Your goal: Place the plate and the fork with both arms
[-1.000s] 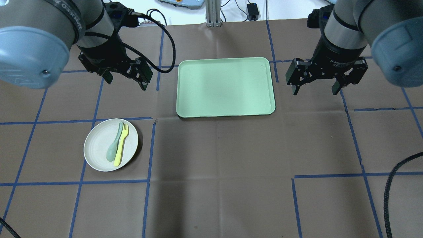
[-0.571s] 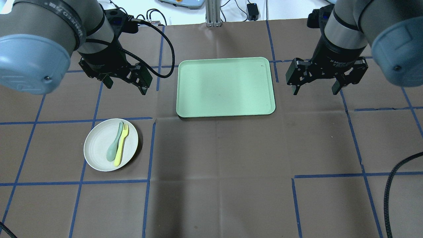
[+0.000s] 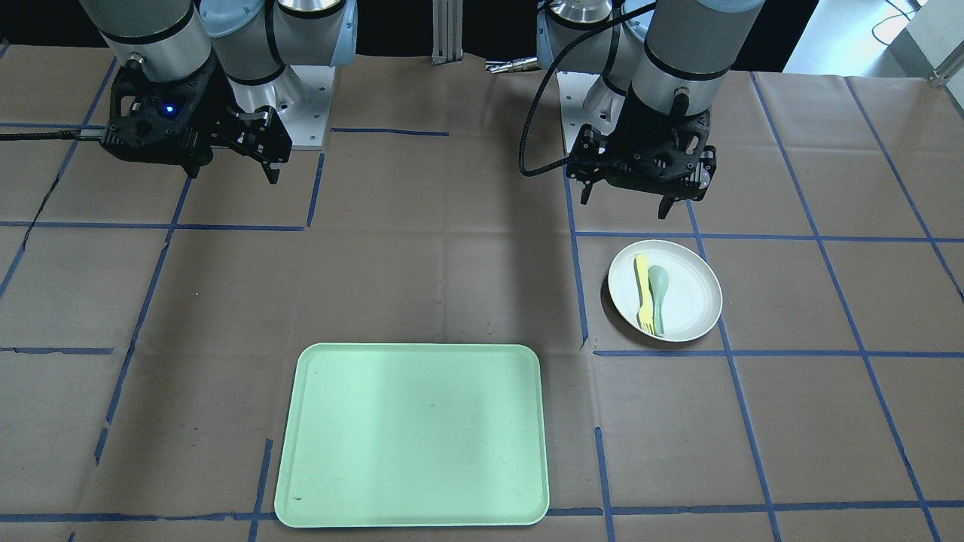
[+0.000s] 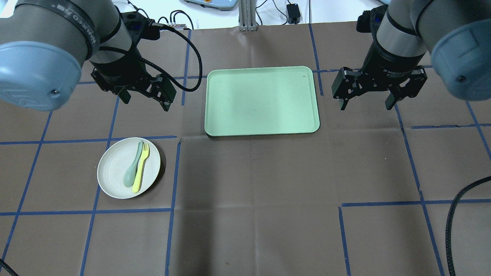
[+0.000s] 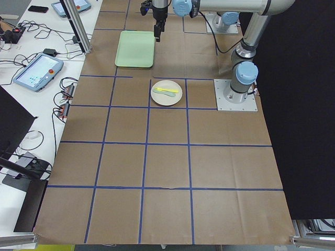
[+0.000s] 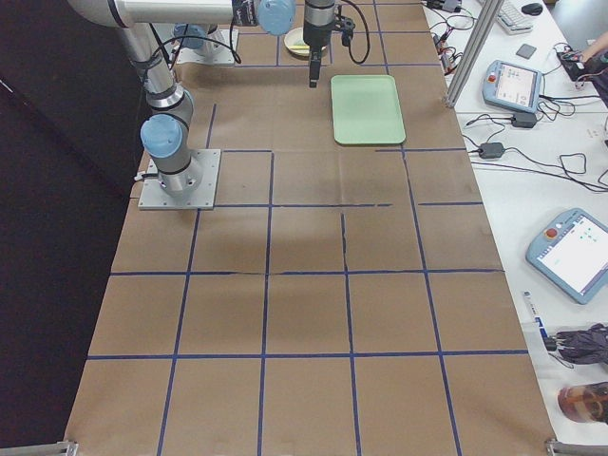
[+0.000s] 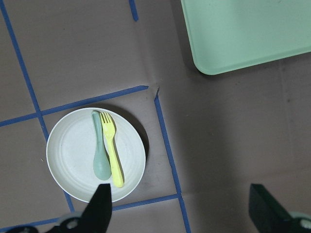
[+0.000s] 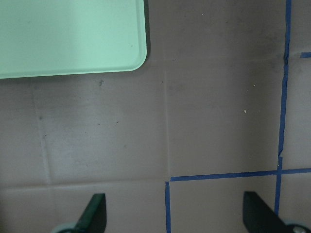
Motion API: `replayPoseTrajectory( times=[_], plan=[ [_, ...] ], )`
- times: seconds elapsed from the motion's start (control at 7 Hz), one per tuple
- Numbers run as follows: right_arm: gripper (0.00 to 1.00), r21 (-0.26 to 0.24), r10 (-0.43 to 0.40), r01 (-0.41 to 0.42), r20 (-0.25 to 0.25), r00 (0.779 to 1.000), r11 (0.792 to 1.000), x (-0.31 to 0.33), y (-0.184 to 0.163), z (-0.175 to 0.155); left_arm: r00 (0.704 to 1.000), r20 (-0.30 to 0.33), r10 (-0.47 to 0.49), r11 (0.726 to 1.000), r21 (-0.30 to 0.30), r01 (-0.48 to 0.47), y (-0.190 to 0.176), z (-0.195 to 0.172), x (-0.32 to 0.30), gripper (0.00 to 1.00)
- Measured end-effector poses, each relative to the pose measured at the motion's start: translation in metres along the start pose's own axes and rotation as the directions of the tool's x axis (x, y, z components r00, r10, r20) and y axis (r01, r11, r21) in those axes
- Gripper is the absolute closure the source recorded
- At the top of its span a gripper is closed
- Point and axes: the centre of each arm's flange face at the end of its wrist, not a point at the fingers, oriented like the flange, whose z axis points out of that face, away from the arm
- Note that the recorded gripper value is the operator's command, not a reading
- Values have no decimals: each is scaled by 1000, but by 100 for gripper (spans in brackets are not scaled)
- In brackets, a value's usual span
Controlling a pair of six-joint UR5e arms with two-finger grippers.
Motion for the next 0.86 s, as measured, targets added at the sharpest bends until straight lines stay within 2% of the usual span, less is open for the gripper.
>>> replayPoseTrajectory(
  times=[0.57,0.86],
  plan=[
    [0,0,1,-1,0,1000,1000,1,0,0,1000,7,8,1000,-11,-8,1,2,-1,0],
    [0,0,1,-1,0,1000,1000,1,0,0,999,-2,42,998,-39,-42,4,20,-8,0]
  ],
)
